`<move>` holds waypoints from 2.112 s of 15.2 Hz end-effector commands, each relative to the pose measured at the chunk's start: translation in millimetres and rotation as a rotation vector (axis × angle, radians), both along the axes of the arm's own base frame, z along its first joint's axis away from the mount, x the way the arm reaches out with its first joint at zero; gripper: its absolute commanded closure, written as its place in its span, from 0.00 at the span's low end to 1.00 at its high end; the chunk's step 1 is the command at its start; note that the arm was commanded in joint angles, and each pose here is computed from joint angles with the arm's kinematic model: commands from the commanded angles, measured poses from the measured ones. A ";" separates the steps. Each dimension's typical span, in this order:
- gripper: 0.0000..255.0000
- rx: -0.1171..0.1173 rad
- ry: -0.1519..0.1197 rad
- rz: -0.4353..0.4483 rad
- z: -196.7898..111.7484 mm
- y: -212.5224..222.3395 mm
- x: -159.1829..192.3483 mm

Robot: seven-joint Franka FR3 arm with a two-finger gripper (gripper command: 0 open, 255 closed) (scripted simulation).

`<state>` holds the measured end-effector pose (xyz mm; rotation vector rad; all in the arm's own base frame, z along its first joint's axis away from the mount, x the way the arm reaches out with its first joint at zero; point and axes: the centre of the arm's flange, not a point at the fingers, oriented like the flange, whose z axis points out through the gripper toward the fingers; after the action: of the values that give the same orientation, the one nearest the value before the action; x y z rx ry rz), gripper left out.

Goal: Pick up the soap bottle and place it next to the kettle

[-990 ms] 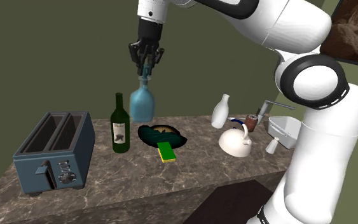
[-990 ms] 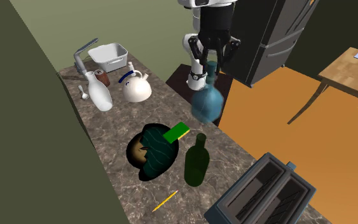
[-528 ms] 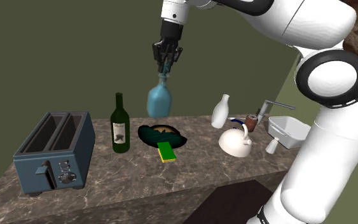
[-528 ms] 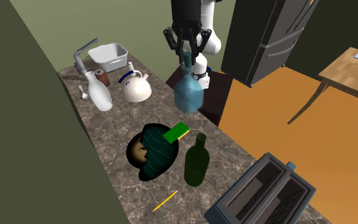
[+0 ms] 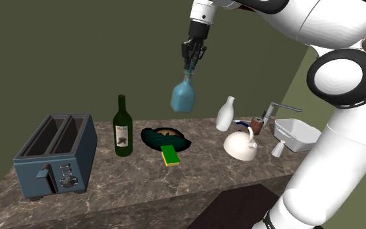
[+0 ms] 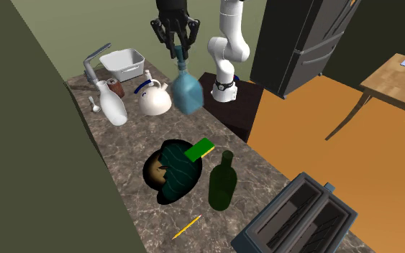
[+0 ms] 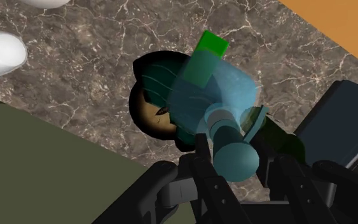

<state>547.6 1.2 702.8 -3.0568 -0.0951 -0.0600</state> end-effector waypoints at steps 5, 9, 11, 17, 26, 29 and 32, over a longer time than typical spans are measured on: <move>1.00 0.000 0.000 0.002 4.8 -79.9 -8.0; 1.00 0.000 0.000 0.002 9.6 -132.2 -13.5; 1.00 0.000 0.000 0.002 11.9 -158.3 -16.2; 1.00 0.000 0.000 0.002 19.4 -240.8 -24.8; 1.00 0.000 0.000 0.002 -28.1 -240.8 -24.8; 1.00 0.000 0.000 0.002 -43.9 -240.8 -24.8; 1.00 0.000 0.000 0.002 -59.8 -240.8 -24.8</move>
<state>522.8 -239.4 648.1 -3.0560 -0.0974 -0.0586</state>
